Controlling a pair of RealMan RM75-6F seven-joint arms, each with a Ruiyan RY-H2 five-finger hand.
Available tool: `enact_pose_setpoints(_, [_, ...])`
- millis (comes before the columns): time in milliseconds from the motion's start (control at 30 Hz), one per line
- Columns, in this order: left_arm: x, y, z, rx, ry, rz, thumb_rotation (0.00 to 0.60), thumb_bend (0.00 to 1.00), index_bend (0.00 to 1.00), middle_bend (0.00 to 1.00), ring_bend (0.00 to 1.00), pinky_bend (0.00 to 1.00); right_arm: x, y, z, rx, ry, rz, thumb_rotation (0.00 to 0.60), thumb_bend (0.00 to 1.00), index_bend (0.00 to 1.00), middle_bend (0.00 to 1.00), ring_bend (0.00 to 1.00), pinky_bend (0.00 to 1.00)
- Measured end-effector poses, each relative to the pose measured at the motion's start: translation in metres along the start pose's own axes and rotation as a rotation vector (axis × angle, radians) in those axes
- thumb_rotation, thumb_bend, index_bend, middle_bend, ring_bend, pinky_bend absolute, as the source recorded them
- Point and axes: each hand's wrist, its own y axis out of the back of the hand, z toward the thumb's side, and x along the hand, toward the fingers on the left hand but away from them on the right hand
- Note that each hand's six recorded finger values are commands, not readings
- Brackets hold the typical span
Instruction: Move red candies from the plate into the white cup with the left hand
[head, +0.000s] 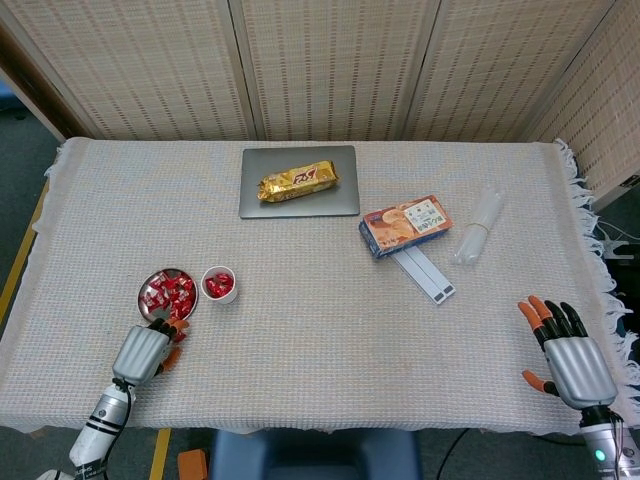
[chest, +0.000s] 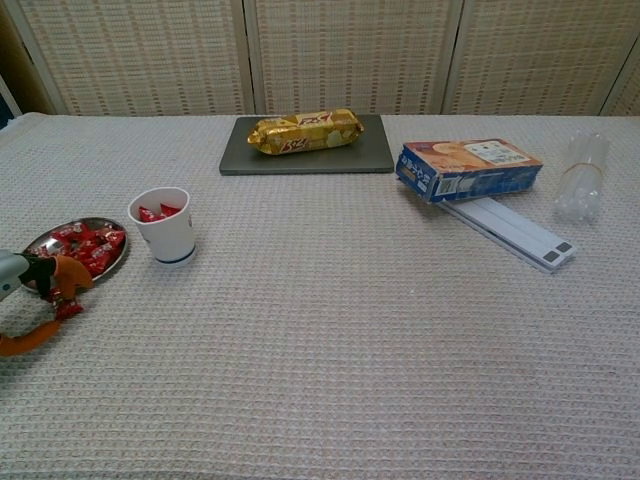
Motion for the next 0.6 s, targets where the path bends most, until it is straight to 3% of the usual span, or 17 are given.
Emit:
enact_pose_setpoints(267, [0.0013, -0.0009, -0.0043, 0.066, 0.005, 0.018, 0.600, 0.39, 0.31, 0.35, 0.36, 1.00, -0.0010, -0.0001, -0.0006, 0.000, -0.004, 0.002, 0.600, 0.06, 0.00, 0.00, 0.00, 0.00])
enact_pose_setpoints(600, [0.0066, -0.0001, -0.0063, 0.082, 0.012, 0.028, 0.600, 0.39, 0.31, 0.34, 0.32, 1.00, -0.0017, 0.0000, -0.0012, 0.000, -0.008, 0.002, 0.600, 0.06, 0.00, 0.00, 0.00, 0.00])
